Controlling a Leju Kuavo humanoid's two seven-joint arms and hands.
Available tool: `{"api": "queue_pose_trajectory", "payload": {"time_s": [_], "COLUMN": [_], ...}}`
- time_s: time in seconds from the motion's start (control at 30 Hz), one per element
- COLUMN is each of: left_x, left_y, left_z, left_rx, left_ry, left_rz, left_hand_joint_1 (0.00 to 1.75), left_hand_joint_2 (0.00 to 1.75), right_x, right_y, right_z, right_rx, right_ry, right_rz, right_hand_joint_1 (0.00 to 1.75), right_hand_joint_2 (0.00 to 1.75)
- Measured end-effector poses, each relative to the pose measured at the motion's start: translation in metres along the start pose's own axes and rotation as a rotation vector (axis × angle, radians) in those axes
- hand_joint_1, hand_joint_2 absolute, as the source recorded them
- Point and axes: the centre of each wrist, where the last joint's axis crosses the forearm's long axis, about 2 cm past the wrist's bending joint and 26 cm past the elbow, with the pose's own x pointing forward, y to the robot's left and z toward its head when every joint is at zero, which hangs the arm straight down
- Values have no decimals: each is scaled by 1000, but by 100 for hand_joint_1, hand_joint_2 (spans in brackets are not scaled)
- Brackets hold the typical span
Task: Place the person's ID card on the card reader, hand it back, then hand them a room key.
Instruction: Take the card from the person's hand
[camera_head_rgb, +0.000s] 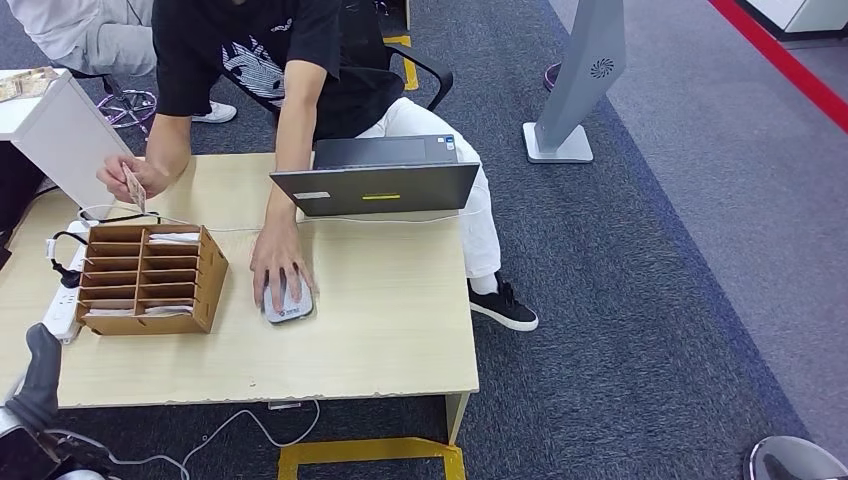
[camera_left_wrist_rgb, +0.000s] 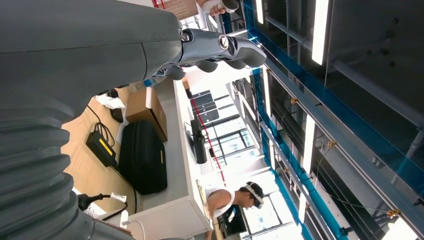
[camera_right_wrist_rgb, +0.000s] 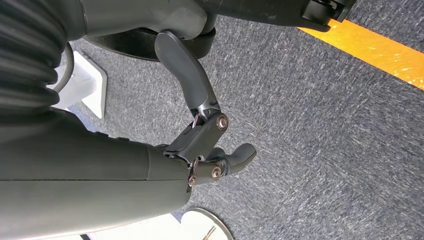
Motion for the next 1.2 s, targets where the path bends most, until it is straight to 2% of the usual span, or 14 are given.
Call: {"api": "queue_pose_trajectory", "payload": {"time_s": [0.9, 1.0, 1.2], "left_x": [-5, -6, -4], "left_y": [5, 3, -19], "left_z": [-6, -18, -72], "left_rx": [20, 10, -40], "left_ry": [1, -28, -92], "left_rz": [11, 0, -5], "left_hand_joint_1": [0, 0, 0], "left_hand_joint_2": [175, 175, 175], "right_x": [1, 2, 7], "right_y": [0, 0, -1], "right_z": [0, 0, 0], "right_rx": [-1, 6, 20], "right_ry": [6, -4, -29], "right_rz": [18, 36, 66], "right_hand_joint_1": [0, 0, 0], "right_hand_joint_2": [175, 175, 175]}}
